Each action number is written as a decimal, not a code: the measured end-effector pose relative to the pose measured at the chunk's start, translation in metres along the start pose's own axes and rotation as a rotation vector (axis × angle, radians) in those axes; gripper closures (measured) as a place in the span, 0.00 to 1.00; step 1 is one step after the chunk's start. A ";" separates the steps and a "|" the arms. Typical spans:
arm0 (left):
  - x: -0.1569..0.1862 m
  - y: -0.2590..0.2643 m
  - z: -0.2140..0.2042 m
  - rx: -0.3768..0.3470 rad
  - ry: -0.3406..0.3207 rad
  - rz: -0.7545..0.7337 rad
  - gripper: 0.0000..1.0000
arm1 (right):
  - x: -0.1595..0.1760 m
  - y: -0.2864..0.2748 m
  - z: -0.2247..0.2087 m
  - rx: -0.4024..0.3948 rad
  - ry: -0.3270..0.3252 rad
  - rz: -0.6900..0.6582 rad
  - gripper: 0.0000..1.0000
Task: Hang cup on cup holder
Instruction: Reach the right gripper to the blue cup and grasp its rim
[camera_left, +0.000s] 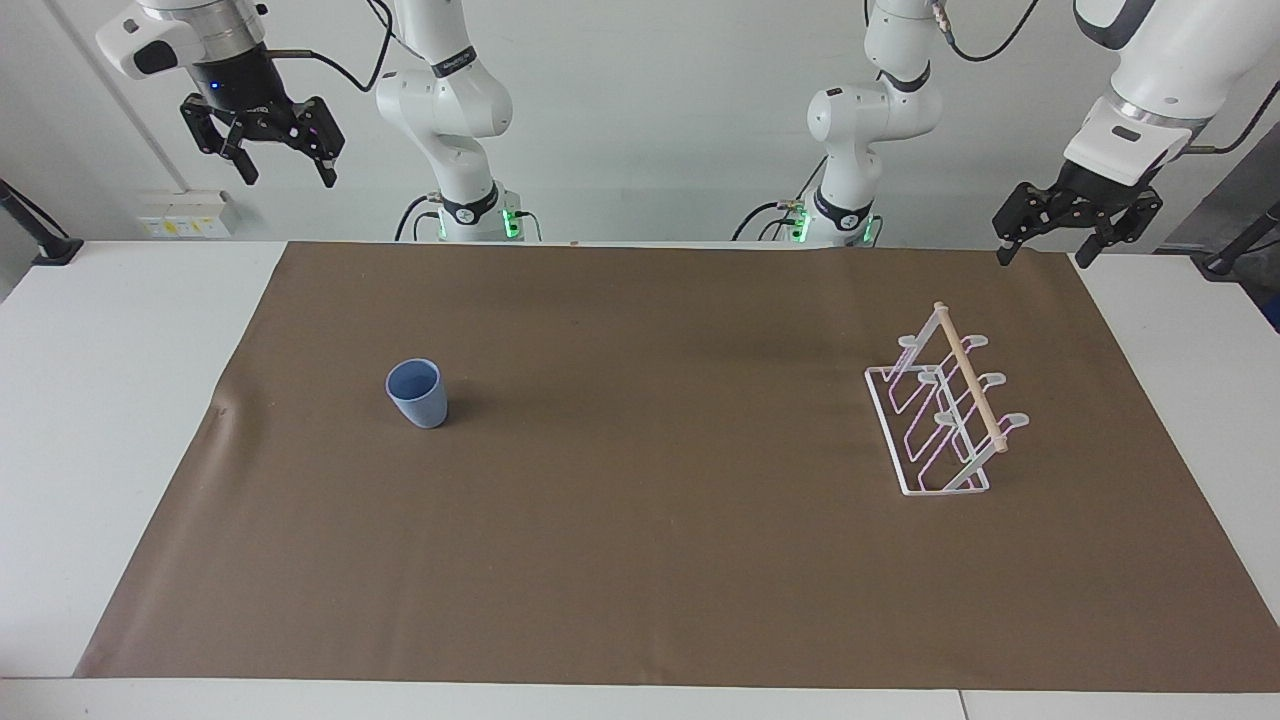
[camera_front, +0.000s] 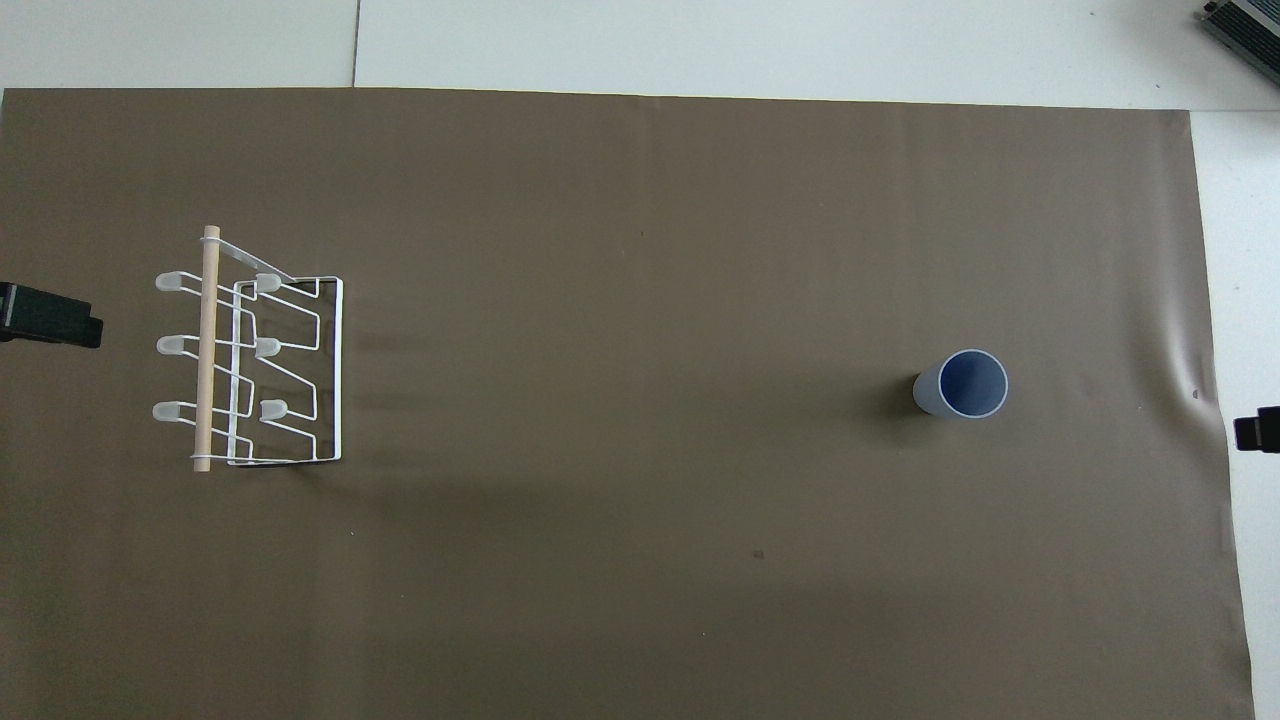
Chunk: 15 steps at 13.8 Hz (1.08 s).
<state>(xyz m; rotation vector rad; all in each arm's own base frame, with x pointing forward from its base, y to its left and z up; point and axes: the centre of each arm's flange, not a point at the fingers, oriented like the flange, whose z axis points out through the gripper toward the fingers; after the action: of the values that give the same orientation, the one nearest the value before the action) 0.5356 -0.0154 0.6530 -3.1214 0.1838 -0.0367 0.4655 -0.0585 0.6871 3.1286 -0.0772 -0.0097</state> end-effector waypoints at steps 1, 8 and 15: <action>0.000 0.000 0.000 0.000 0.000 0.000 0.00 | 0.001 0.006 0.006 0.002 0.000 0.011 0.00; 0.000 0.002 0.001 -0.001 -0.005 0.003 0.00 | 0.041 -0.001 0.134 0.002 0.130 -0.013 0.00; -0.001 0.002 0.002 -0.001 -0.010 0.003 0.00 | 0.080 -0.017 0.233 0.008 0.123 -0.004 0.00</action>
<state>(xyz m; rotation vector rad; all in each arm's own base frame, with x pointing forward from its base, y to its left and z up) 0.5346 -0.0172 0.6505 -3.1220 0.1882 -0.0216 0.5449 -0.0479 0.4537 3.1283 -0.0700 0.1833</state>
